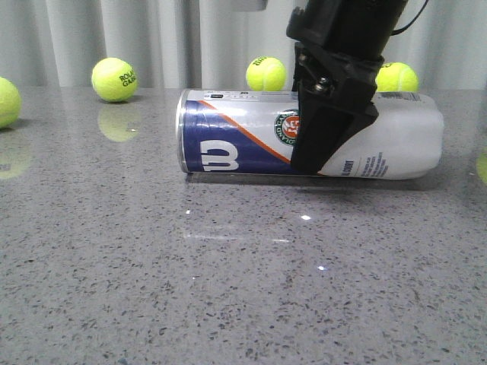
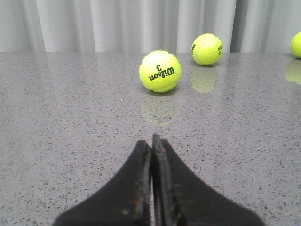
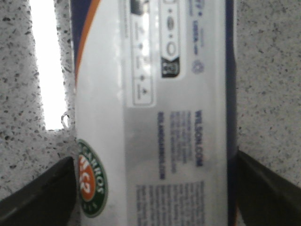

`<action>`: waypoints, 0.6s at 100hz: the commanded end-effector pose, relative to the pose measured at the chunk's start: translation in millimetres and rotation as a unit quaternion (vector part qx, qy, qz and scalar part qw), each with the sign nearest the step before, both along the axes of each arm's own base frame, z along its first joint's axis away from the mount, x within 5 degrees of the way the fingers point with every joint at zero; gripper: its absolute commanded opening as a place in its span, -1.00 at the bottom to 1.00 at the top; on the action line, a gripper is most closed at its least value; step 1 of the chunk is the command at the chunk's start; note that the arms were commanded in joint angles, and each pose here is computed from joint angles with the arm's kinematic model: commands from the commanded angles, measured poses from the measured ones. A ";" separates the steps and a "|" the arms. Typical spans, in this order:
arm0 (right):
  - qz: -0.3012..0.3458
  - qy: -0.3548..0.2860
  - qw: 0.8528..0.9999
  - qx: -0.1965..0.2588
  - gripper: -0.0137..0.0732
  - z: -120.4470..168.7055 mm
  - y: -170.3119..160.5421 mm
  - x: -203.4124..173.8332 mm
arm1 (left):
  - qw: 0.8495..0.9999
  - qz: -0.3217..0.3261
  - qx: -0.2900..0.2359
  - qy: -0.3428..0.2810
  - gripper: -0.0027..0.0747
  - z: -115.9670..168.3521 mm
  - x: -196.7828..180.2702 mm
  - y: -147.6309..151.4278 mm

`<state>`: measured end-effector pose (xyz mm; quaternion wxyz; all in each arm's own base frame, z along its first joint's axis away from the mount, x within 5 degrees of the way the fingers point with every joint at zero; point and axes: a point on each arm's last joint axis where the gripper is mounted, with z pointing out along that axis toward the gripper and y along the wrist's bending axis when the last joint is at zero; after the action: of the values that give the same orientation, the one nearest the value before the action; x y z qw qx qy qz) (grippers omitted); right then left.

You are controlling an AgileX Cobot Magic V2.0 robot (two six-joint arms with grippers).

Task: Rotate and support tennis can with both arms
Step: 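Set the can down on its side and open the right gripper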

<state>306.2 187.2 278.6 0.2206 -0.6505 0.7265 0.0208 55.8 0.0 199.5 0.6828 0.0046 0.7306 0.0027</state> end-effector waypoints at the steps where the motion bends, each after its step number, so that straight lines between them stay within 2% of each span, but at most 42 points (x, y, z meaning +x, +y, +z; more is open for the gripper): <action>1: 0.002 -0.060 0.998 0.026 0.81 33.9 -3.4 -5.1 | 0.999 0.000 -0.006 -0.035 -0.99 -6.4 -0.7 -0.1; 22: -0.001 -0.114 0.993 0.037 0.81 59.7 -11.5 -13.6 | 0.999 0.000 -0.006 -0.035 -0.99 -6.4 -0.7 -0.1; 31: -0.023 -0.118 0.991 0.054 0.80 69.3 -14.7 -18.9 | 0.999 0.000 -0.006 -0.035 -0.99 -6.4 -0.7 -0.1; 36: -0.045 -0.118 0.990 0.065 0.72 74.0 -16.6 -21.2 | 0.999 0.000 -0.006 -0.035 -0.99 -6.4 -0.7 -0.1; 39: -0.063 -0.115 0.989 0.073 0.64 76.3 -17.9 -22.4 | 0.999 0.000 -0.006 -0.035 -0.99 -6.4 -0.7 -0.1; 46: -0.110 -0.107 0.984 0.096 0.28 82.7 -21.3 -25.8 | 0.999 0.000 -0.006 -0.035 -0.99 -6.4 -0.7 -0.1; 56: -0.190 -0.087 0.969 0.132 -0.43 91.0 -26.7 -31.0 | 0.999 0.000 -0.006 -0.035 -0.99 -6.4 -0.7 -0.1; 60: -0.221 -0.080 0.961 0.145 -0.65 94.3 -29.4 -33.3 | 0.999 0.000 -0.006 -0.035 -0.99 -6.4 -0.7 -0.1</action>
<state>281.5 165.9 341.7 0.3125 -0.5112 0.8005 0.0125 55.8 0.0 199.5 0.6828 0.0046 0.7306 0.0027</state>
